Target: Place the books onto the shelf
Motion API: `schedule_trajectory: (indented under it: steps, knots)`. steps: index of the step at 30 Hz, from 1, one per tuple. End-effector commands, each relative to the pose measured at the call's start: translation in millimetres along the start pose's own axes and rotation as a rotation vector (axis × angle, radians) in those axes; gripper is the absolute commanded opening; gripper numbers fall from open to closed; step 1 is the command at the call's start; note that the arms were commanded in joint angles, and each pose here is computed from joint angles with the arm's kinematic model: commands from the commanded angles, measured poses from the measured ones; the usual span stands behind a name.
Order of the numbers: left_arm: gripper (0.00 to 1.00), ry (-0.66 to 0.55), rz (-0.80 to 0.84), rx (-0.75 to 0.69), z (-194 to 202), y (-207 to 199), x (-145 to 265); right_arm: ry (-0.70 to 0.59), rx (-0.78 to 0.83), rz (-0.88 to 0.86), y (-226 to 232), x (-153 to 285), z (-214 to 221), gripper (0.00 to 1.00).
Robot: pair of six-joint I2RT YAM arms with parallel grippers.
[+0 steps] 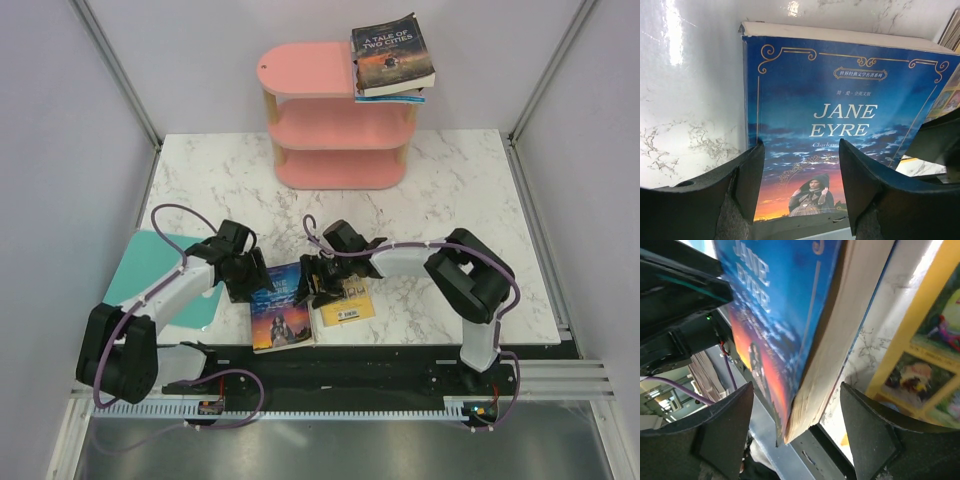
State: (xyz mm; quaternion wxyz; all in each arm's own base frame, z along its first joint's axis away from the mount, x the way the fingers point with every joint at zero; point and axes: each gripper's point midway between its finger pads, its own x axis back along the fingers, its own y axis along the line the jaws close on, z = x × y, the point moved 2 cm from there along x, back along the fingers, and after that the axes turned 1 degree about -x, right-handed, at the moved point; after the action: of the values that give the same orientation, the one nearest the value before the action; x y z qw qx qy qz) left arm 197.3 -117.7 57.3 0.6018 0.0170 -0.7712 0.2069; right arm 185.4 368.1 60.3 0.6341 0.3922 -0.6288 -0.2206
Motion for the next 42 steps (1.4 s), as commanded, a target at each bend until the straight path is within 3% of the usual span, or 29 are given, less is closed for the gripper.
schedule_trajectory:
  steps: [1,12,15,18,22,25,30,33,42]
  knots:
    - [0.68,0.120,0.044,0.020,23,1,-30,0.010,0.038,-0.090,25,-13,-4,0.76]
    - [0.68,0.145,0.128,-0.007,25,-11,-34,-0.237,0.101,-0.420,103,16,-40,0.69]
    - [0.68,0.146,0.134,-0.011,25,-12,-34,-0.236,0.089,-0.422,104,13,-41,0.64]
    - [0.68,0.147,0.141,-0.016,25,-13,-35,-0.194,0.073,-0.355,90,0,-38,0.46]
    - [0.67,0.130,0.152,-0.025,22,-15,-32,-0.161,0.055,-0.332,82,-9,-37,0.11]
    - [0.68,0.035,0.142,-0.038,8,-16,-16,-0.163,0.075,-0.328,84,-7,-37,0.01]
    - [0.75,-0.291,0.233,-0.108,-30,-31,46,-0.224,0.130,-0.345,89,14,-50,0.00]
    - [0.79,-0.414,0.283,-0.139,-34,-31,67,-0.276,0.164,-0.383,95,38,-67,0.00]
    - [0.83,-0.535,0.460,-0.160,-28,-41,77,-0.407,0.233,-0.519,106,114,-102,0.00]
